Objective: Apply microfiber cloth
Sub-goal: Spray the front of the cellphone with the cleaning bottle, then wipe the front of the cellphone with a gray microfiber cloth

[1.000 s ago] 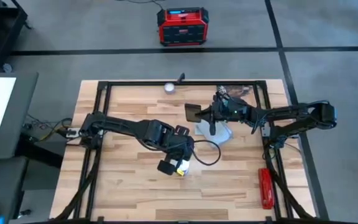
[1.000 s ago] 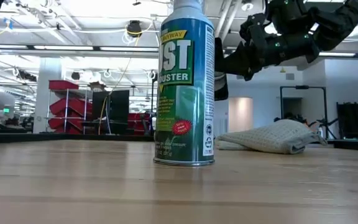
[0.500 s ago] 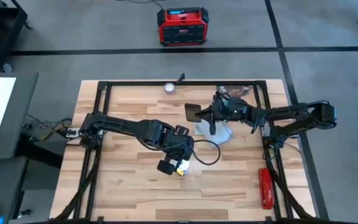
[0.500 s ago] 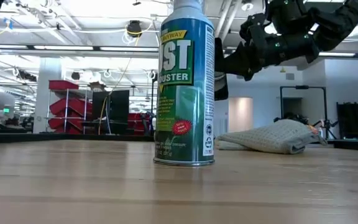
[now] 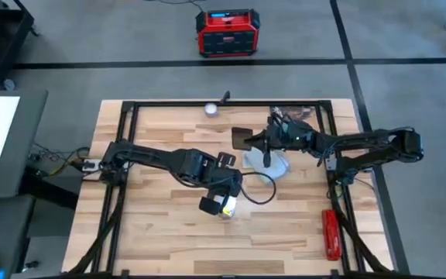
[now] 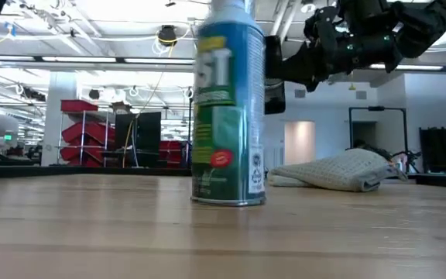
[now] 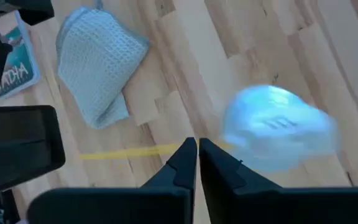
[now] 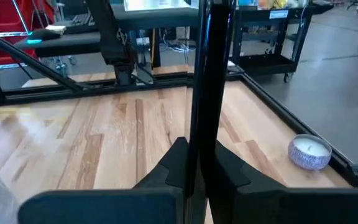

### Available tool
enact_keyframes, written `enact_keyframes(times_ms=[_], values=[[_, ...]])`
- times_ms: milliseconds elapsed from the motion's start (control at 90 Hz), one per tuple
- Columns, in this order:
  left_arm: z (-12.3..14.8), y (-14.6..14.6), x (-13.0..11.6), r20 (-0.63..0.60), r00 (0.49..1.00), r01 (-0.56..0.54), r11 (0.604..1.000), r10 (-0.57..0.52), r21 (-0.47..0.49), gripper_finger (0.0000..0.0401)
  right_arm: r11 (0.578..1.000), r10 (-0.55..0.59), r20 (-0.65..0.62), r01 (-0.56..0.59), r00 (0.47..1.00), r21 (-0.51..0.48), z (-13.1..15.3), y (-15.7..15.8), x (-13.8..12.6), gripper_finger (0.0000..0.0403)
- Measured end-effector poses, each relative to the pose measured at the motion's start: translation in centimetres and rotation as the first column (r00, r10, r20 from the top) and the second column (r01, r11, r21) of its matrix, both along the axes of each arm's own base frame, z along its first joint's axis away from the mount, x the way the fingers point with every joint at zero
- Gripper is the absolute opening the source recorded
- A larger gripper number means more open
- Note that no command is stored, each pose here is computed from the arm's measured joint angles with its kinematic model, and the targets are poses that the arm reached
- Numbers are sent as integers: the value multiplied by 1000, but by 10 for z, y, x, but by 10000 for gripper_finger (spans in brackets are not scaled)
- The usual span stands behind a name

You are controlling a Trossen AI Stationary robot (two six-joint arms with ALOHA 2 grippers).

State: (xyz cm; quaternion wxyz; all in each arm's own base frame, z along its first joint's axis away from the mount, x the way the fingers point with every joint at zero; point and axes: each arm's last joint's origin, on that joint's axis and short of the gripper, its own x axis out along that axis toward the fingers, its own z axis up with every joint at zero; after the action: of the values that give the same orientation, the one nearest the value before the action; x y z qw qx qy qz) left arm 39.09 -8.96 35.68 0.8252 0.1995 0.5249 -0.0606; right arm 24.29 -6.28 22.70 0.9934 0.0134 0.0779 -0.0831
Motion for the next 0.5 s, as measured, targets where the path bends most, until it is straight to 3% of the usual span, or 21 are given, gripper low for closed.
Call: enact_keyframes(times_ms=[278, 500], values=[[11, 2, -2, 35, 999, -23, 1000, 23, 15, 6, 1000, -22, -10, 21, 1000, -23, 11, 3, -13, 14], [23, 22, -1, 74, 995, -77, 995, 73, 61, 65, 994, -99, -40, 97, 994, -54, 22, 0, -32, 14]])
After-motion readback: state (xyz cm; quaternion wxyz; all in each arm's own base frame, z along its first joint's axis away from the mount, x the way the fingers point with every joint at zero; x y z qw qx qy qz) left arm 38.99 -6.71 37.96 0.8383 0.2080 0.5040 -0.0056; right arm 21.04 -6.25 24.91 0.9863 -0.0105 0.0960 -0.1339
